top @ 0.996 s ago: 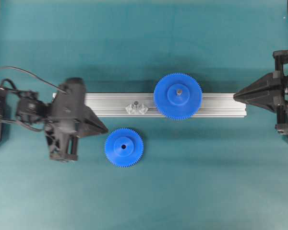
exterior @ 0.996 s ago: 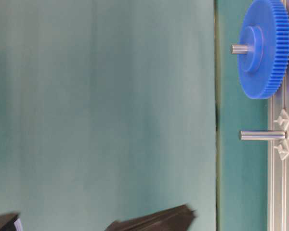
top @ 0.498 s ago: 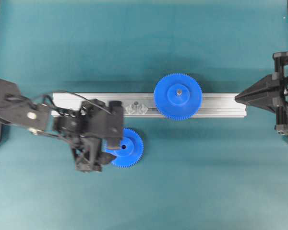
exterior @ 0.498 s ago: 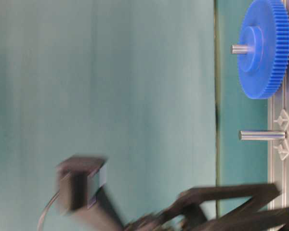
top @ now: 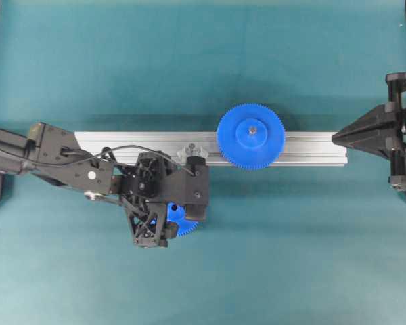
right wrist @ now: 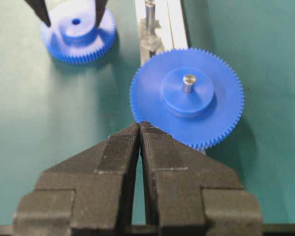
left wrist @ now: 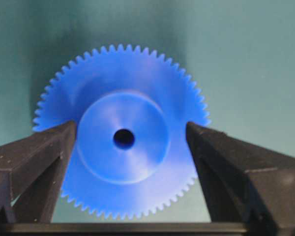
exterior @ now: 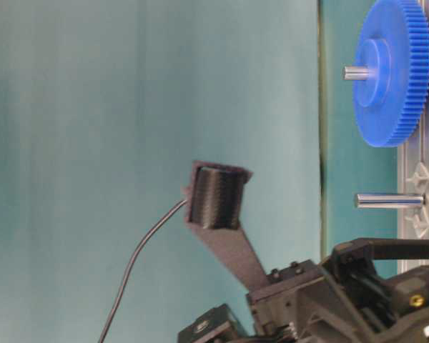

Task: Find the location of the shaft and insert the small gear.
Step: 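Close the left gripper on the small blue gear's rim and lift it, then carry the small gear over the rail to the empty shaft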

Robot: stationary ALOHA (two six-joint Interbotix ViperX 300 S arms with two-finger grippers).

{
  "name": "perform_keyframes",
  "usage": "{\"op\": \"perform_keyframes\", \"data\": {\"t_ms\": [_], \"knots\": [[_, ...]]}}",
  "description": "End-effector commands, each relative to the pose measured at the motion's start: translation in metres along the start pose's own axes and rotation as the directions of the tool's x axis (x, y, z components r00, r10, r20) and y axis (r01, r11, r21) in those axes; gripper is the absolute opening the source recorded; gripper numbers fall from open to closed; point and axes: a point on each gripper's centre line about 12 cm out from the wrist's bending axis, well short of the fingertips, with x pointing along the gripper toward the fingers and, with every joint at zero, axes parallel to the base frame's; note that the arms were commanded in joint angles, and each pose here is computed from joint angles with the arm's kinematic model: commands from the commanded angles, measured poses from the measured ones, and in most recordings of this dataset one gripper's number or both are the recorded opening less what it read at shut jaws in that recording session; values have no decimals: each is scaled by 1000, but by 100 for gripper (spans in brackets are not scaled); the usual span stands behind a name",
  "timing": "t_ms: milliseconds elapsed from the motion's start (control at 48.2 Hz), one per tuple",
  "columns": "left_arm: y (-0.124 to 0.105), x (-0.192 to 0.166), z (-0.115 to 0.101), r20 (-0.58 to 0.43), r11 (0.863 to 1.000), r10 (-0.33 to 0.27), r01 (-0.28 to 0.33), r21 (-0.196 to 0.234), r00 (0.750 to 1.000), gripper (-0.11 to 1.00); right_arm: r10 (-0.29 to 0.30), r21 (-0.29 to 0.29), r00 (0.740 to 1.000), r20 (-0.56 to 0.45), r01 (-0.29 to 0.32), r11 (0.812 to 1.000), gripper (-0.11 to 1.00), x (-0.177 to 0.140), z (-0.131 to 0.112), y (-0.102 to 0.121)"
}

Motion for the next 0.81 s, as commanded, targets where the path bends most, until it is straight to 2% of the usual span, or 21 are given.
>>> {"op": "perform_keyframes", "data": {"t_ms": [0,208,519,623,726,789], "knots": [[-2,-3,8,11,1000,-3,3,4,1000,90,0,-9,1000,17,0,1000,11,0,5,0],[-1,-2,2,-40,1000,4,-4,7,999,90,0,-9,1000,14,0,1000,11,0,3,0],[-2,-1,4,-38,1000,4,-4,4,999,88,0,-9,999,34,0,1000,11,-2,2,0],[-2,-2,8,-30,1000,4,-3,5,1000,81,1,-8,999,40,0,1000,11,-4,1,0],[-3,-3,13,-18,1000,2,-2,5,1000,65,1,-8,999,51,-1,1000,11,-7,1,0],[-3,-5,19,-6,1000,1,-1,7,1000,64,1,-6,998,57,-1,1000,11,-8,0,0]]}}
